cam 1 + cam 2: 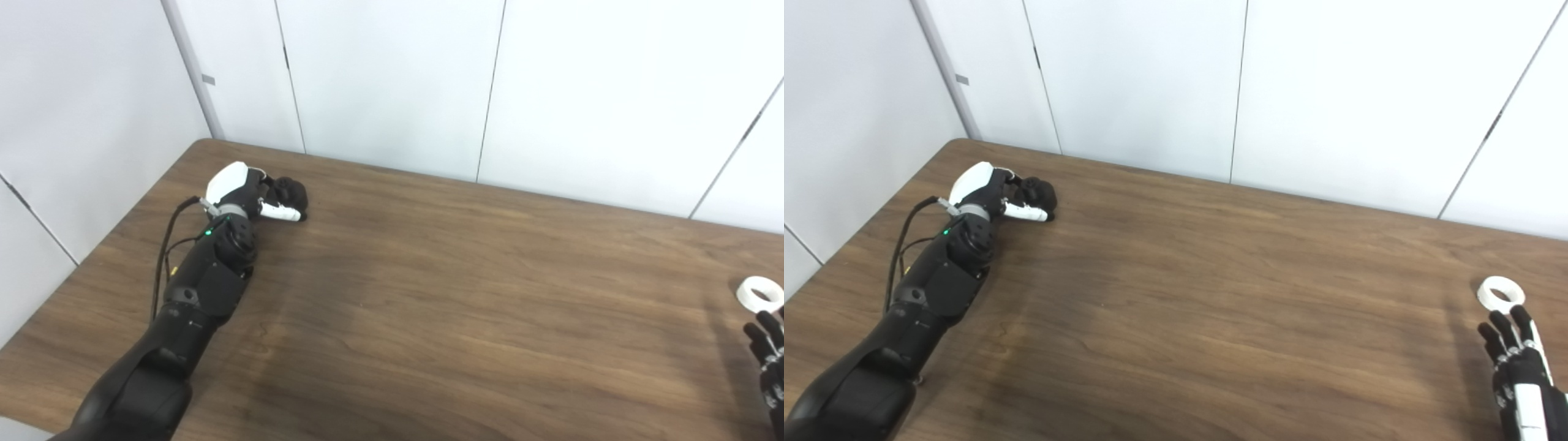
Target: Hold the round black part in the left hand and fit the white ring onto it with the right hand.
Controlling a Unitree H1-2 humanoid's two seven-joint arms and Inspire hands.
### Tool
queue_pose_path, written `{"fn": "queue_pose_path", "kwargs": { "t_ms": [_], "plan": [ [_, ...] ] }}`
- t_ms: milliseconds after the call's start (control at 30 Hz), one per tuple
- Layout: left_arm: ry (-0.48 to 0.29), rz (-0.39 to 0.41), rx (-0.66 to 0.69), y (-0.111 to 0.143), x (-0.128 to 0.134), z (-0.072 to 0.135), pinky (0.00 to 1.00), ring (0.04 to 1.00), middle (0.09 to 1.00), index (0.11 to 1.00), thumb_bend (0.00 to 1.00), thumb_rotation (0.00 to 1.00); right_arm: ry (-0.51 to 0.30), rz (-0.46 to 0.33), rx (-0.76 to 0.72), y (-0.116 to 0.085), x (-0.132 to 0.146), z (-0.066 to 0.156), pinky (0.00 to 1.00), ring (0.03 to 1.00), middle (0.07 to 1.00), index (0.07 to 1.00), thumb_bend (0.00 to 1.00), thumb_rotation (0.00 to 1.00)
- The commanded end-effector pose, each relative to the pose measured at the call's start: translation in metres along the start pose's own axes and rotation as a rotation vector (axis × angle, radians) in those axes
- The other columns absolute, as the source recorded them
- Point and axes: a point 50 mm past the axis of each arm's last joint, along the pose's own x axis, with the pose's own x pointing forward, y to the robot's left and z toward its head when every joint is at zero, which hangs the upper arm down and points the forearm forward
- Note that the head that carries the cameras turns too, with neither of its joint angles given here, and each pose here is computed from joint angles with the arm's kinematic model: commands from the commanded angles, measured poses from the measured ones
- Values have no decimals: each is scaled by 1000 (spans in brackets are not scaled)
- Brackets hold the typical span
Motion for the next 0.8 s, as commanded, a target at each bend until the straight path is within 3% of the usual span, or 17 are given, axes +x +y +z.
{"fn": "queue_pose_path", "kwargs": {
  "t_ms": [0, 233, 533, 767],
  "plan": [
    [-74, 94, -51, 24, 6, 22, 995, 906, 818, 506, 571, 81, 132, -15, 80, 17, -34, -35, 1000, 944, 953, 1000, 589, 893],
    [-96, 117, -54, 23, 1, 25, 950, 880, 782, 484, 521, 46, 134, -13, 72, 16, -34, -35, 1000, 953, 957, 999, 607, 904],
    [-166, 142, 3, 24, -9, 31, 999, 881, 767, 483, 521, 45, 134, -11, 72, 17, -33, -35, 1000, 947, 948, 998, 603, 921],
    [-264, 133, 22, 21, -38, 44, 1000, 879, 750, 482, 521, 45, 136, -5, 57, 20, -32, -35, 998, 953, 955, 1000, 615, 933]
  ]
}}
